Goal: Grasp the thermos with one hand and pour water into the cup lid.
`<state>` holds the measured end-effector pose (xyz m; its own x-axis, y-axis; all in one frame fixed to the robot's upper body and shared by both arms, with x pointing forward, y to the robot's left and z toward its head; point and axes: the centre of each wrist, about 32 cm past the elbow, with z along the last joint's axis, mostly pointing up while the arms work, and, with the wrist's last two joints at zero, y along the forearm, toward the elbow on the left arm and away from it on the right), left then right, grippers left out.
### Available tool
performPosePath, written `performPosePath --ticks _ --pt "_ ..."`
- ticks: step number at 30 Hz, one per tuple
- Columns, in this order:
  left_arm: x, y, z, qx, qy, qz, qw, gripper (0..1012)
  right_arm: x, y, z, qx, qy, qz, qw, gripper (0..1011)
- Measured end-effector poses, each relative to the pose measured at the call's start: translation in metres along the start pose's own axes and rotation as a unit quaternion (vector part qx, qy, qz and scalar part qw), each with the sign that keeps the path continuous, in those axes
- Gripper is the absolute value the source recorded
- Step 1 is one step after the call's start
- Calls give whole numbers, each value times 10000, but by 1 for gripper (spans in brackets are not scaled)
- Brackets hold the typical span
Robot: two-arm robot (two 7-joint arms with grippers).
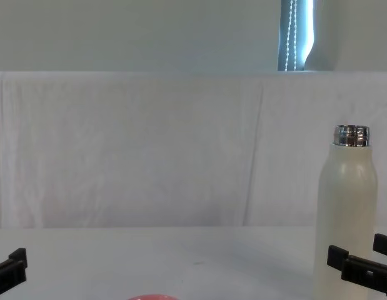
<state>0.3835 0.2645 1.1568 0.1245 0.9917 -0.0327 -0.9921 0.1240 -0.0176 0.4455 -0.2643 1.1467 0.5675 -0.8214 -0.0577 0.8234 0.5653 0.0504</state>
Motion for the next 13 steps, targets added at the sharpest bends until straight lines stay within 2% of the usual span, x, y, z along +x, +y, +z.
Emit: performPosePath --ticks 13 --pt "0 0 0 0 0 0 10000 1001 7 -14 0 5 10 -18 10000 1003"
